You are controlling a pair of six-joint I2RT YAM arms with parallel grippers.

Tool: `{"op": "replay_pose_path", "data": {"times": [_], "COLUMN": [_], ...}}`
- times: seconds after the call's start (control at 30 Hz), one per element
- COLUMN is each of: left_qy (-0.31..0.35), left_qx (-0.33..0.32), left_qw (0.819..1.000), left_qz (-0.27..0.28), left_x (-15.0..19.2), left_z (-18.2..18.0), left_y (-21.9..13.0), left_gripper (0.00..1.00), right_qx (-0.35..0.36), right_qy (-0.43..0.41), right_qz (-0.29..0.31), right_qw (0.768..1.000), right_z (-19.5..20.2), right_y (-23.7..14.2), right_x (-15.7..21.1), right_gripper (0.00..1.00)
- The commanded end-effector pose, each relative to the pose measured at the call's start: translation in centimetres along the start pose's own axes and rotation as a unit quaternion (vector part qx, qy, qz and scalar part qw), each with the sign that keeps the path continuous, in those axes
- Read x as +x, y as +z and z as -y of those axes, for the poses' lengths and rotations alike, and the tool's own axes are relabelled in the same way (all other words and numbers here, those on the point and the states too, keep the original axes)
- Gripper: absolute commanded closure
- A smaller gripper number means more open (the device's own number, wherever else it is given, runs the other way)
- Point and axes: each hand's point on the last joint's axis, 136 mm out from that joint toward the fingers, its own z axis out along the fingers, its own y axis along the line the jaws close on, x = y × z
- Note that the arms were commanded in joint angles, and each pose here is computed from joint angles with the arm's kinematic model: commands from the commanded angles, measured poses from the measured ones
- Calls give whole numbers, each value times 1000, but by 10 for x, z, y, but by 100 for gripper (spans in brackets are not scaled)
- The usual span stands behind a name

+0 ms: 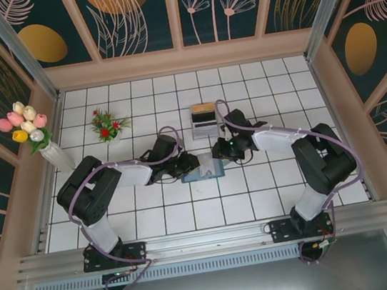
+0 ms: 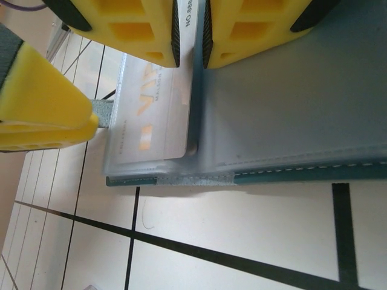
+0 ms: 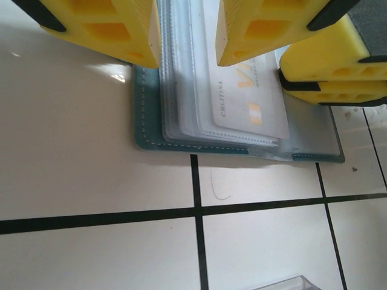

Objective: Take the credit cards out of the card holder

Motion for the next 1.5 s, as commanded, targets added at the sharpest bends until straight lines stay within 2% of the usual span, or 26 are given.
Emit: {"op": "replay_pose_path", "data": {"times": [0.0, 0.5, 1.07, 1.47], "left_qy": [3, 2, 1, 17], "left_qx": [6, 10, 29, 9], "left_qw": [1000, 1000, 999, 1000], "left_qz": [-7, -12, -25, -9], "left_x": [3, 4, 4, 0], "left_z": [-3, -5, -4, -12], "left_y": [1, 3, 9, -4], "left_gripper": [79, 82, 85, 95], "right_qx": [25, 124, 130, 144], "right_qy": [-11, -32, -28, -20], "right_qz": [-12, -33, -46, -48], "right_qw": [1000, 991, 990, 988], "right_z": [6, 25, 31, 40], "right_y": [5, 20, 28, 28], "right_x": [0, 12, 19, 22], "right_gripper": [68, 71, 73, 73]}}
